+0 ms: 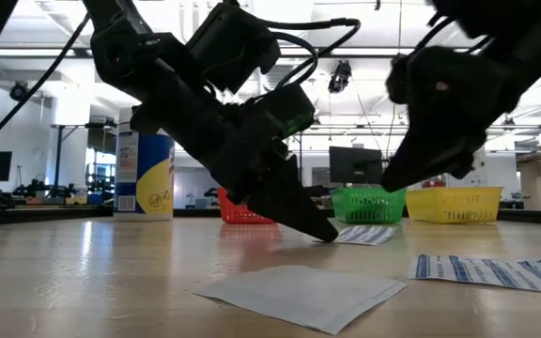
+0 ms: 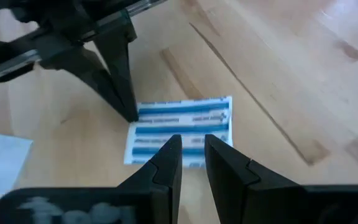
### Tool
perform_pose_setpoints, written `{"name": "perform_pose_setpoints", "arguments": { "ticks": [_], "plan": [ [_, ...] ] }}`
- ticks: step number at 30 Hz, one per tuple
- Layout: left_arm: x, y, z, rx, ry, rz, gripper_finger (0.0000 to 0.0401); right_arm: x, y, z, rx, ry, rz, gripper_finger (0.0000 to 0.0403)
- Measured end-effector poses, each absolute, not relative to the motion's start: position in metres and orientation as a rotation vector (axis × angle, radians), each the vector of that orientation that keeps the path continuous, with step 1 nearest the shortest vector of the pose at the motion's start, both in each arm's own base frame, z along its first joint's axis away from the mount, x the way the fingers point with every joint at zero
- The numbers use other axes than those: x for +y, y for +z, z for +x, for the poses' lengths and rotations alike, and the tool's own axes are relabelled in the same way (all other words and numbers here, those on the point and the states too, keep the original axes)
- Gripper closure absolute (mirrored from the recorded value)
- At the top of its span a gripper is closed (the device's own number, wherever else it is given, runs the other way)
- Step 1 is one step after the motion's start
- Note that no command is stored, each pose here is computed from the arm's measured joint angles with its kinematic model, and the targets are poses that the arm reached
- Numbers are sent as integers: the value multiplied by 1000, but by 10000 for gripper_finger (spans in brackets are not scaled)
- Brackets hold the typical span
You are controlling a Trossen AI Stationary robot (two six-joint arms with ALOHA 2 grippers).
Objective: Pick & Place First Aid Supplies
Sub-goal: Put the blue bandage in the red bin
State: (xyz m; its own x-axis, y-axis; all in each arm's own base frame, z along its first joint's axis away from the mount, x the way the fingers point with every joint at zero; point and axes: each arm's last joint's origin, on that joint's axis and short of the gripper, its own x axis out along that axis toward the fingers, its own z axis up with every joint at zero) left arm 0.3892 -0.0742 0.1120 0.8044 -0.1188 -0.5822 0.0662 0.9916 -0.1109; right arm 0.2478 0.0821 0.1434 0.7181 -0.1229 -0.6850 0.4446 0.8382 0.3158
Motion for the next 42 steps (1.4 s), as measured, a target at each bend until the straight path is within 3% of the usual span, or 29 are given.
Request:
{"name": "perform_pose_setpoints", "arguments": {
  "ticks": [19,27,42],
  "plan": [
    [-73,105,383,656,-91,-99,401,50,125,271,771,-432,567,260],
    [-72,104,383,649,-92,-99,401,51,107,275,842,-399,622,268],
    [-72,103,383,648,-91,-100,401,54,115,276,887,-217,669,278]
  ]
}}
